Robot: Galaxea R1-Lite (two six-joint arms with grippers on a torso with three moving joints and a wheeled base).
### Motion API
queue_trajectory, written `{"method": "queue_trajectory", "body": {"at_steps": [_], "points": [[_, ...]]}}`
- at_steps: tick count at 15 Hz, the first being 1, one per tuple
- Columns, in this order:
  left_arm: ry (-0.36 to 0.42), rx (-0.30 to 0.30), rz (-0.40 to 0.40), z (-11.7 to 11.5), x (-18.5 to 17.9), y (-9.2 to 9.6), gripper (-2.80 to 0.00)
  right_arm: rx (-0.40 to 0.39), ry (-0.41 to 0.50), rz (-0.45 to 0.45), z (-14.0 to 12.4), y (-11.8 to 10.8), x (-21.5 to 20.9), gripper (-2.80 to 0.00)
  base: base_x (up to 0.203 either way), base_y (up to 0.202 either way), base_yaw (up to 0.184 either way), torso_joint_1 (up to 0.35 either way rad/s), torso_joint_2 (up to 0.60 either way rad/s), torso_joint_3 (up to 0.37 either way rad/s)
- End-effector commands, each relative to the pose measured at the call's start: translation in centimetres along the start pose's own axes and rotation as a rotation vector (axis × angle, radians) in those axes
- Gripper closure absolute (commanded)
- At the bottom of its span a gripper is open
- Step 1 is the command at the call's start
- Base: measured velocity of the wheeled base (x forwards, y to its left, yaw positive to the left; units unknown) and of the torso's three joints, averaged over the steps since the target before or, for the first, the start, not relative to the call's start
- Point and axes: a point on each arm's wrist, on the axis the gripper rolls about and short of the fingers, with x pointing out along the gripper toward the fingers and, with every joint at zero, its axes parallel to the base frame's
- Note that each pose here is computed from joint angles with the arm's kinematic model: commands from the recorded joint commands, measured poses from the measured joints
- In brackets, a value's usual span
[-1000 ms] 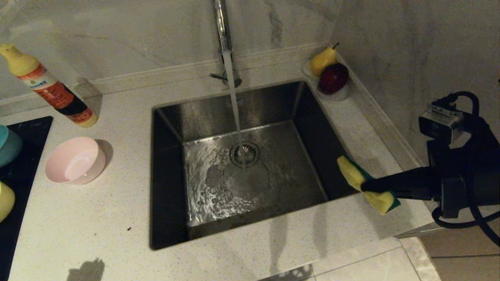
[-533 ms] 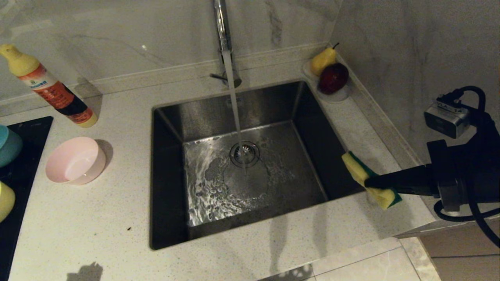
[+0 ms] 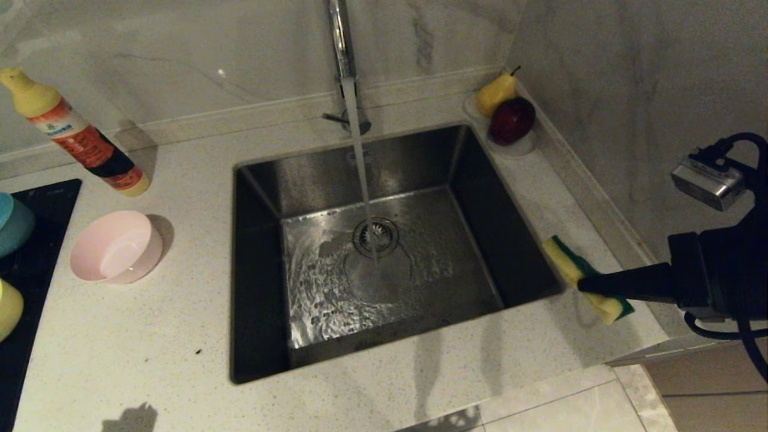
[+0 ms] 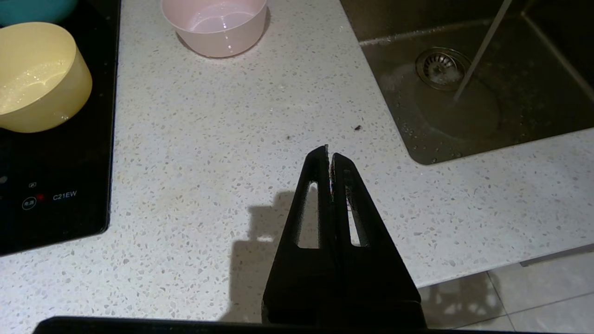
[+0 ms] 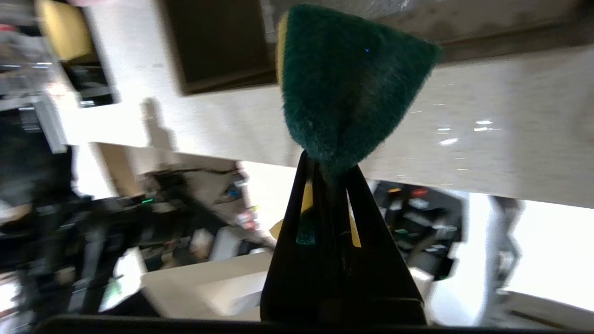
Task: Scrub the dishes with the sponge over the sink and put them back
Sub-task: Put down the sponge
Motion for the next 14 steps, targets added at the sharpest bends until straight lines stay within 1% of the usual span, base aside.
{"method": "queue_trajectory", "body": {"at_steps": [1,5,8,10,12,14], "points": [[0.042,0.001,-0.002,-1.1,0.2,-0.1,0.0,-0.04,-0.009,-0.049,-0.7,-0.3,-0.2,0.0,0.0,0.0,0.0,0.0,0.0,0.0],[0.042,0.001,-0.001,-1.1,0.2,-0.1,0.0,-0.19,-0.058,-0.221,-1.6,-0.8,-0.4,0.0,0.0,0.0,0.0,0.0,0.0,0.0],[0.041,0.0,-0.002,-1.1,0.2,-0.1,0.0,-0.35,-0.029,-0.309,-2.3,-1.3,0.1,0.0,0.0,0.0,0.0,0.0,0.0,0.0],[0.042,0.001,-0.002,-1.1,0.2,-0.1,0.0,-0.411,-0.052,-0.401,-3.1,-1.4,1.1,0.0,0.0,0.0,0.0,0.0,0.0,0.0],[0.041,0.001,0.0,-1.1,0.2,-0.1,0.0,-0.471,-0.083,-0.448,-3.8,-2.3,1.9,0.0,0.0,0.0,0.0,0.0,0.0,0.0],[0.042,0.001,-0.002,-1.1,0.2,-0.1,0.0,-0.535,-0.127,-0.485,-4.5,-3.7,2.8,0.0,0.0,0.0,0.0,0.0,0.0,0.0]]}}
